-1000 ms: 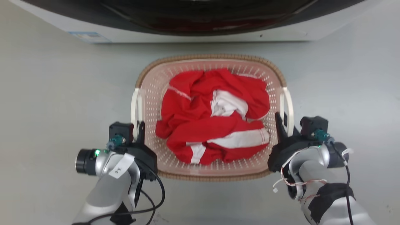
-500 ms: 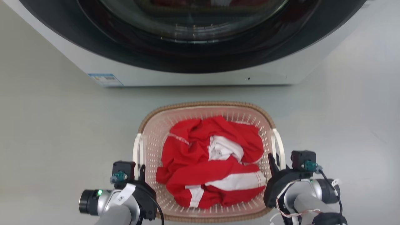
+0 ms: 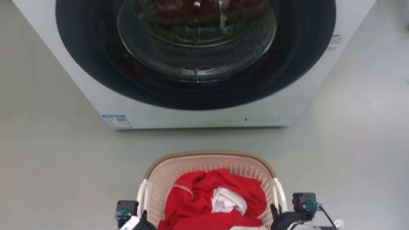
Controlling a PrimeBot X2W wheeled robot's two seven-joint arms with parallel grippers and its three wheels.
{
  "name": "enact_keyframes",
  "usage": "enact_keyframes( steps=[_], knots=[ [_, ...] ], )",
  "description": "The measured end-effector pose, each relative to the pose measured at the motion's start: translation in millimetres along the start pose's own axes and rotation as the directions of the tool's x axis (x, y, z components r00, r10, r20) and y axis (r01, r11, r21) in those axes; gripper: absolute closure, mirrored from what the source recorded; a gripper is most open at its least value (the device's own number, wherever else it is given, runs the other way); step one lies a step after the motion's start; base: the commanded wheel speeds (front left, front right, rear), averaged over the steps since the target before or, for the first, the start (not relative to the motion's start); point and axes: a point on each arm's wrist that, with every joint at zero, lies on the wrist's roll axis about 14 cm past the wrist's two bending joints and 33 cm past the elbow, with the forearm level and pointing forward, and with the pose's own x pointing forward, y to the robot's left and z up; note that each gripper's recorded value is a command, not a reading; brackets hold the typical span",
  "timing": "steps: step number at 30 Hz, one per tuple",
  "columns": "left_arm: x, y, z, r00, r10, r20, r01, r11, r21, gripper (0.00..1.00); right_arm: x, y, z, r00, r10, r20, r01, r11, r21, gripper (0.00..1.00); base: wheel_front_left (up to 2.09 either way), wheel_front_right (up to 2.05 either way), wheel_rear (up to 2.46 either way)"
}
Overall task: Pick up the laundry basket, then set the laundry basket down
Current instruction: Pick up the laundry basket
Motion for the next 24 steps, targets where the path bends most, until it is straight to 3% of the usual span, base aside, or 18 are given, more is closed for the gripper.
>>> enact_keyframes(
  steps=[24],
  knots=[
    [-42.0, -7.1, -31.5, 0.999, -0.021, -0.050, 0.021, 1.000, 0.011, 1.00, -44.4, 16.1, -30.9, 0.998, 0.010, -0.069, -0.009, 1.000, 0.026, 1.00, 0.00, 0.00, 0.00]
  ],
)
